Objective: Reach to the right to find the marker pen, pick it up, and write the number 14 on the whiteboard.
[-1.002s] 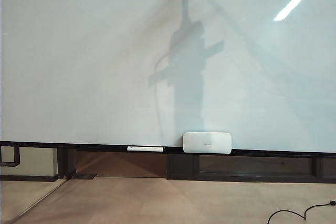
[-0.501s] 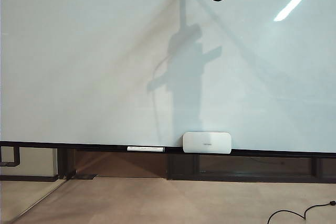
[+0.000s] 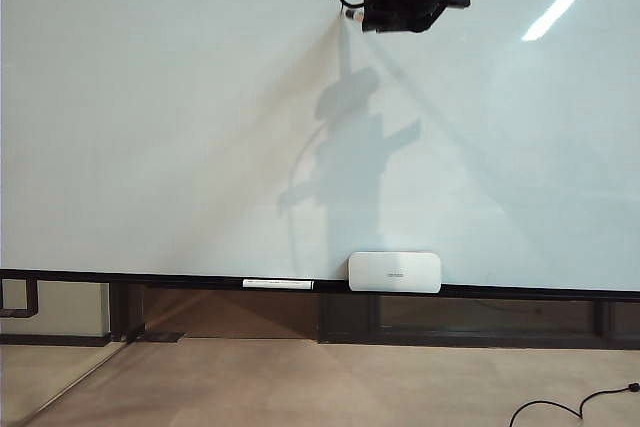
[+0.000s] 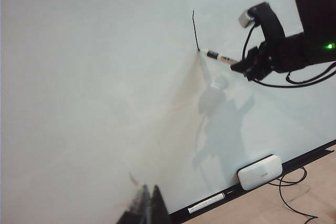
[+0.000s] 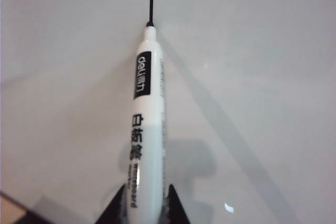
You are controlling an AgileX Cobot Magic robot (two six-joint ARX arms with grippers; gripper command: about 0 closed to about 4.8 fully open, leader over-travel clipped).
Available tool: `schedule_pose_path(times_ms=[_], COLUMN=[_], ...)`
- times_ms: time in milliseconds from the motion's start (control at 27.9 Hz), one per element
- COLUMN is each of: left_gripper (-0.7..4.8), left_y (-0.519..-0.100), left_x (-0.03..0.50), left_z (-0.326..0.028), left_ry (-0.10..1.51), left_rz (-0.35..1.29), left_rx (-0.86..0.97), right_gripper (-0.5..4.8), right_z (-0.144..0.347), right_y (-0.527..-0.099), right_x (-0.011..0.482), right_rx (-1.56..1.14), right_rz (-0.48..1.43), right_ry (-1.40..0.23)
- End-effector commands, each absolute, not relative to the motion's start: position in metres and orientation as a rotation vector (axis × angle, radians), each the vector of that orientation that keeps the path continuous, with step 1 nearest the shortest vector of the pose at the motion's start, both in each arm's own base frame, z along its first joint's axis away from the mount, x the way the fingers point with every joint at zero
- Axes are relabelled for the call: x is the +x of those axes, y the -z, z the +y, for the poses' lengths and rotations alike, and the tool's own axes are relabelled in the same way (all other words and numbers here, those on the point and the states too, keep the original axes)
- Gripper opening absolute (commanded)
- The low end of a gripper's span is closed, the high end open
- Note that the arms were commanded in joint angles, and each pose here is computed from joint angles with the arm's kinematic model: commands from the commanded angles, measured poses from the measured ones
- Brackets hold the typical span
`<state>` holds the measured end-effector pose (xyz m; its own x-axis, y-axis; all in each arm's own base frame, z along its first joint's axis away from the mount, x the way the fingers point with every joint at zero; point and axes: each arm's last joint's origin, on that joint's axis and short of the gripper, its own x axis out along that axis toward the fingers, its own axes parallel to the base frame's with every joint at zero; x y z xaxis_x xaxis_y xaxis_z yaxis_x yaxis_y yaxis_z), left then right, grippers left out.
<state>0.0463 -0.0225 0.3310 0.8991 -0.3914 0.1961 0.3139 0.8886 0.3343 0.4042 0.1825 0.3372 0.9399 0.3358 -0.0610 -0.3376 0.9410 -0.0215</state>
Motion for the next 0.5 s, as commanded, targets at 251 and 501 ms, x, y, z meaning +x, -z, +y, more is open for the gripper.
schedule_pose_path(times_ms=[251, 501], left_gripper=[-0.06, -0.06], left_y=[-0.338, -0.338], left_x=[0.043, 0.04], left_z=[-0.021, -0.022], left_ry=[0.369, 0.448], left_rz=[-0.297, -0.267], left_rx=[0.283, 0.235], right_gripper=[-0.01, -0.01], right_z=[0.181, 0.19], right_y=[-0.324, -0.333], right_x=[0.408, 0.396], right_rx=[-0.05, -0.046], right_rz=[0.149, 0.152], right_ry=[-0.294, -0.325])
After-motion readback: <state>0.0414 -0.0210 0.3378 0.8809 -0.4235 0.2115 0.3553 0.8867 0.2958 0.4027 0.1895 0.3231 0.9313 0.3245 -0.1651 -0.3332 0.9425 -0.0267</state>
